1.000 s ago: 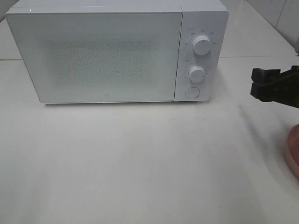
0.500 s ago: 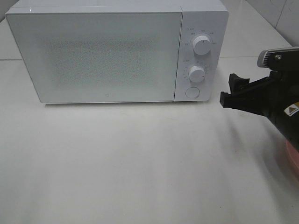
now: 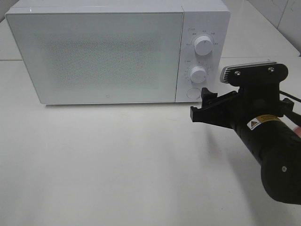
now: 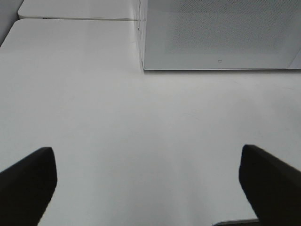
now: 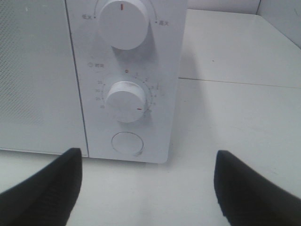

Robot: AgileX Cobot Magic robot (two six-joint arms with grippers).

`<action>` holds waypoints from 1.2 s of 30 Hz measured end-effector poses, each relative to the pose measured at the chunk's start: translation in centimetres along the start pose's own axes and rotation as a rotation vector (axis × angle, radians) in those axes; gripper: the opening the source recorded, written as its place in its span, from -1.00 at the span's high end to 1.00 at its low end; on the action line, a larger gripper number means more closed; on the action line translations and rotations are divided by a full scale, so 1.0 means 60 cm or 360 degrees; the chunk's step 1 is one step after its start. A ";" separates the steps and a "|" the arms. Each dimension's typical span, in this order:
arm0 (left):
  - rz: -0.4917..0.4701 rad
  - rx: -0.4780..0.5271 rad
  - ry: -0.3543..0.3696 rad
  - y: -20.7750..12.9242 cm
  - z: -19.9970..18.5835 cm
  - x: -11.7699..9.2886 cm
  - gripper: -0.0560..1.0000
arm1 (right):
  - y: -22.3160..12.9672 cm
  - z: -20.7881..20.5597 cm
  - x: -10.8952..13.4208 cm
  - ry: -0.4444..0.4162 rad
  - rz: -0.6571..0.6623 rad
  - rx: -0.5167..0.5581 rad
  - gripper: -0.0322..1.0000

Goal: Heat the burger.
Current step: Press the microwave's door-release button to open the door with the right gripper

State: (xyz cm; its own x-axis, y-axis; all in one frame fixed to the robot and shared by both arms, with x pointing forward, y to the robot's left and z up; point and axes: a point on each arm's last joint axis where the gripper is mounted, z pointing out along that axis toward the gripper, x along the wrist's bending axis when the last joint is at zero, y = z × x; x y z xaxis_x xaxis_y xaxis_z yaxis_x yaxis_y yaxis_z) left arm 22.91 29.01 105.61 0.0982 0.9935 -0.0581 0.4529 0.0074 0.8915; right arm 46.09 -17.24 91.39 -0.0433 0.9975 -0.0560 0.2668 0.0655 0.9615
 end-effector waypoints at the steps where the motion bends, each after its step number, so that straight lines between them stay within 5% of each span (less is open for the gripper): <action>1: 0.0000 0.0000 0.0000 0.000 0.000 0.000 -0.95 | -0.001 0.000 0.003 0.0002 0.0001 0.0003 -0.51; 12: 0.0000 0.0000 0.0000 0.000 0.000 0.000 -0.95 | -0.003 0.000 0.012 0.0013 0.0153 0.0008 -0.47; 31: 0.0000 0.0000 0.0000 0.000 0.000 0.000 -0.95 | -0.003 0.000 0.012 0.0008 0.1564 0.0021 0.26; 36: 0.0000 0.0000 0.0000 0.000 0.000 0.000 -0.95 | -0.007 0.000 0.013 -0.0004 0.1774 0.0061 0.39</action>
State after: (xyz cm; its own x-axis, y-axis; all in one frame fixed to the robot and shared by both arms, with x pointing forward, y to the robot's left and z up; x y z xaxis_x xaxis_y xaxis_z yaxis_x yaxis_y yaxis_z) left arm 22.91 29.01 105.61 0.0982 0.9935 -0.0581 0.4529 0.0074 0.8915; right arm 45.93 -16.48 90.96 0.2407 0.4991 0.8325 0.1848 -0.8656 0.4655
